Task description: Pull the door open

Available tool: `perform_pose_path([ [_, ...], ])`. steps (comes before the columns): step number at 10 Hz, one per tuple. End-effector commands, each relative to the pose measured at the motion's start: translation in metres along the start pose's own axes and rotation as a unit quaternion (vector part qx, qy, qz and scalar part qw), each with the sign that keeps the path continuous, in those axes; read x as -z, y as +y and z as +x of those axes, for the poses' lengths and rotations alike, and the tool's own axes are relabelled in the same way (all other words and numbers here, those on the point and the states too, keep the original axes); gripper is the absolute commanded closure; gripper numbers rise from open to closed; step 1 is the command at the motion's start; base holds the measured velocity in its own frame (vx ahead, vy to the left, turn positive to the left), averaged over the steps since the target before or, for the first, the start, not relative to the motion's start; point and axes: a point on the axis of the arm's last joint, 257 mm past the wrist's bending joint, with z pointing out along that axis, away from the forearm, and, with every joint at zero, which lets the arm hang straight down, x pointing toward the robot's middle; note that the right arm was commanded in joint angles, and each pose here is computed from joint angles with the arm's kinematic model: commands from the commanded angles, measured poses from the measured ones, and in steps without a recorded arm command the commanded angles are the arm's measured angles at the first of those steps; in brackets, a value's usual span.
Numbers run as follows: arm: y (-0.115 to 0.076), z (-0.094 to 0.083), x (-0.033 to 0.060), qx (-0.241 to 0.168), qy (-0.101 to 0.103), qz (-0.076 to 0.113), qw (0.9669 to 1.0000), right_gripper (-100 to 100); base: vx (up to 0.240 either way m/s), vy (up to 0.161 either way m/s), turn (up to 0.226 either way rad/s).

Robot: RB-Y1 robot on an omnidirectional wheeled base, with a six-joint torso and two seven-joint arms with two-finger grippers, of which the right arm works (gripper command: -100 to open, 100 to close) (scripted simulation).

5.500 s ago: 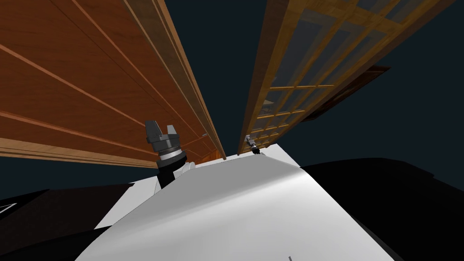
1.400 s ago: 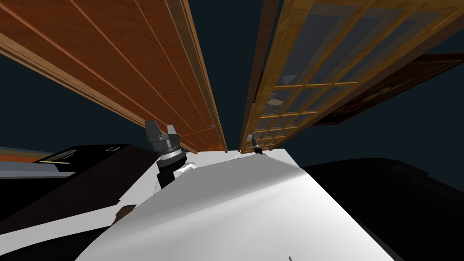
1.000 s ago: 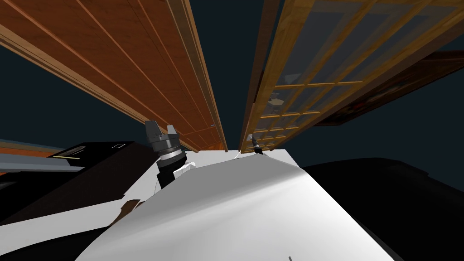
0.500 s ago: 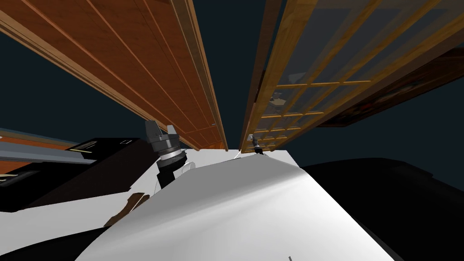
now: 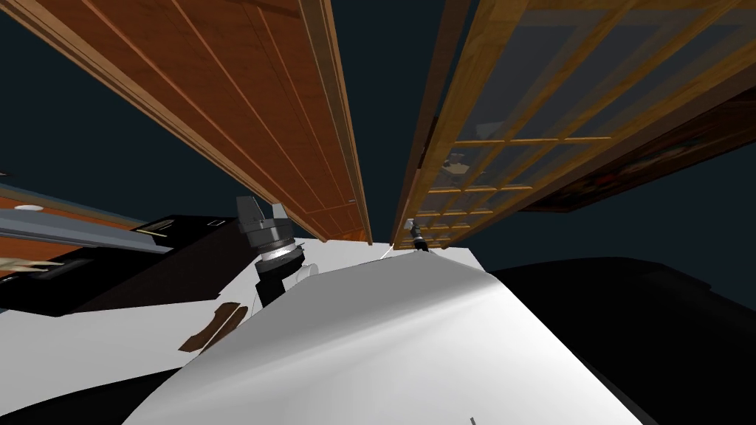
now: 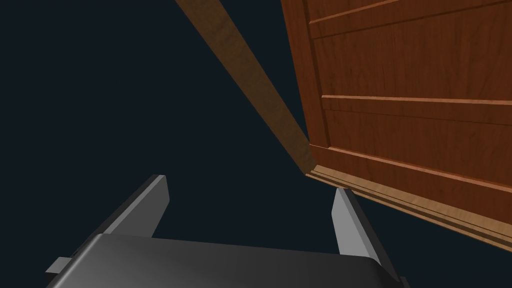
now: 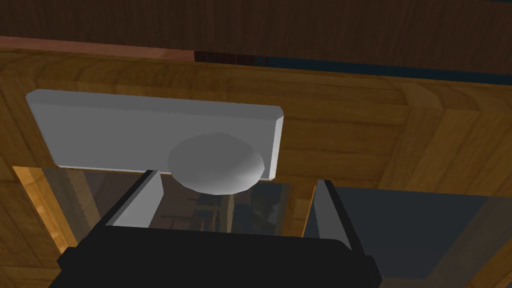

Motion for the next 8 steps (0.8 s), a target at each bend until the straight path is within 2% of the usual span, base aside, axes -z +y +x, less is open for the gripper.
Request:
perform_pose_path([
  [1,-0.0002,0.0010,-0.0003,-0.026,-0.002,0.000,0.9997,-100,-0.032,0.013,0.044],
  [4,0.0001,0.0024,-0.0018,-0.082,-0.009,-0.001,0.9966,-100,-0.046,-0.003,0.044],
  [5,0.0001,0.0024,-0.0018,-0.087,-0.009,-0.001,0.9962,-100,-0.046,-0.021,0.022],
  [7,0.0002,0.0037,-0.0029,-0.128,-0.014,-0.003,0.9916,-100,-0.046,-0.015,0.055],
  [8,0.0002,0.0037,-0.0029,-0.134,-0.014,-0.003,0.9909,-100,-0.041,-0.010,0.021],
])
